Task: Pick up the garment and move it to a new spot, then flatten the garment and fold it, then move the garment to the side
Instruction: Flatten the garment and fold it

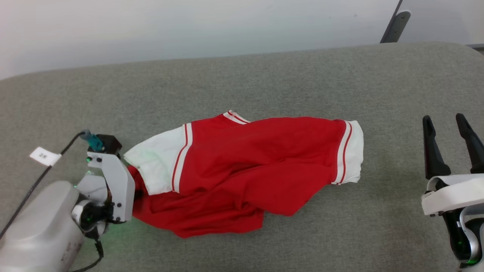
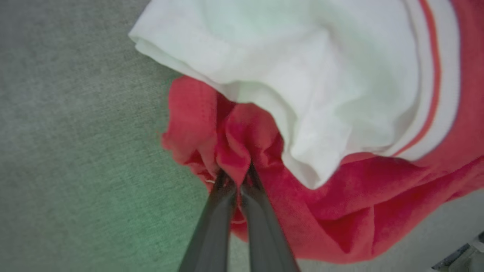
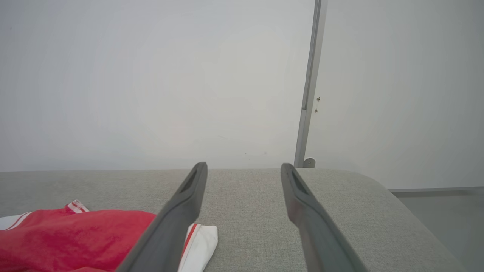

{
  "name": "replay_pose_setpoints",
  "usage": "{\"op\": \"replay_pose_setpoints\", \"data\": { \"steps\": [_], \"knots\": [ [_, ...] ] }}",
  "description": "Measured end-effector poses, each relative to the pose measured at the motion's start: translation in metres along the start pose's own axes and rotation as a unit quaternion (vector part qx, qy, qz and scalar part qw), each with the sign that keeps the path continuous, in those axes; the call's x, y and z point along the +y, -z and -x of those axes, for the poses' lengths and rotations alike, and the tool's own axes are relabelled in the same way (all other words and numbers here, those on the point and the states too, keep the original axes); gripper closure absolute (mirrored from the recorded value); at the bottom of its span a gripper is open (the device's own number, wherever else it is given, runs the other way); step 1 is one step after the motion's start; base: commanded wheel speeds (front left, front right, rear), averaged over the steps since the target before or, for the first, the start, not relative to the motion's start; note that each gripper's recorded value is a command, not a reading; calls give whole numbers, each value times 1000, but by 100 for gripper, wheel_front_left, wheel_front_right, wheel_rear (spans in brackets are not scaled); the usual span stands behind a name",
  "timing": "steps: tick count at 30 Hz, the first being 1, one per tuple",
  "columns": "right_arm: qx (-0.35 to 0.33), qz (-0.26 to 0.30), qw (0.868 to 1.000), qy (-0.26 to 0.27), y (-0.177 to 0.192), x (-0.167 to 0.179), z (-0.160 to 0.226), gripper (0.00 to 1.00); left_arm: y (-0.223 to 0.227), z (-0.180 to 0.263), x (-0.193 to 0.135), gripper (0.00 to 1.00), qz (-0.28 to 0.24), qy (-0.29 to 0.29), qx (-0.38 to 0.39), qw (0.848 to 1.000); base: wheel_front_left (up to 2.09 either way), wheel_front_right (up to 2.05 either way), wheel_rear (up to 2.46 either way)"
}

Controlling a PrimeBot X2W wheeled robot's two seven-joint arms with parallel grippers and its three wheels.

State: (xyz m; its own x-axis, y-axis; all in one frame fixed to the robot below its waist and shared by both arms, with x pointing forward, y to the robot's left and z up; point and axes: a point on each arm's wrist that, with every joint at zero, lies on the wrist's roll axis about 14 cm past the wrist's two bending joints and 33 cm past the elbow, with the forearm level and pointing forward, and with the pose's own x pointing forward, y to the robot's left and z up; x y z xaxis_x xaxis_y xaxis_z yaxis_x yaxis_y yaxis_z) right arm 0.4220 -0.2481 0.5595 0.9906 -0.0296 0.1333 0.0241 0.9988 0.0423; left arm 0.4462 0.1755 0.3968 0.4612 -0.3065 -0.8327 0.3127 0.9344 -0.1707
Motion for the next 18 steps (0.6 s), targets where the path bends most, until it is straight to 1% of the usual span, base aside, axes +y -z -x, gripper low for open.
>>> {"op": "replay_pose_setpoints", "data": {
  "steps": [1, 9, 15, 18],
  "knots": [
    [0, -1, 1000, 0, 0, 0, -1, 0, 3, 2, 1, 100, 11, 2, 13, 1000, 0, 0, 0],
    [-6, -3, 1000, -9, -4, 8, -6, 0, 12, 13, -8, 100, 31, 23, 45, 998, 0, 0, 0],
    [-13, -6, 1000, -23, -9, 19, -9, 0, 10, 22, -32, 100, 17, 56, 46, 997, 0, 0, 0],
    [-18, -7, 999, -29, -12, 23, -10, 0, 16, 24, -47, 100, 9, 73, 57, 996, 0, 0, 0]
  ]
}}
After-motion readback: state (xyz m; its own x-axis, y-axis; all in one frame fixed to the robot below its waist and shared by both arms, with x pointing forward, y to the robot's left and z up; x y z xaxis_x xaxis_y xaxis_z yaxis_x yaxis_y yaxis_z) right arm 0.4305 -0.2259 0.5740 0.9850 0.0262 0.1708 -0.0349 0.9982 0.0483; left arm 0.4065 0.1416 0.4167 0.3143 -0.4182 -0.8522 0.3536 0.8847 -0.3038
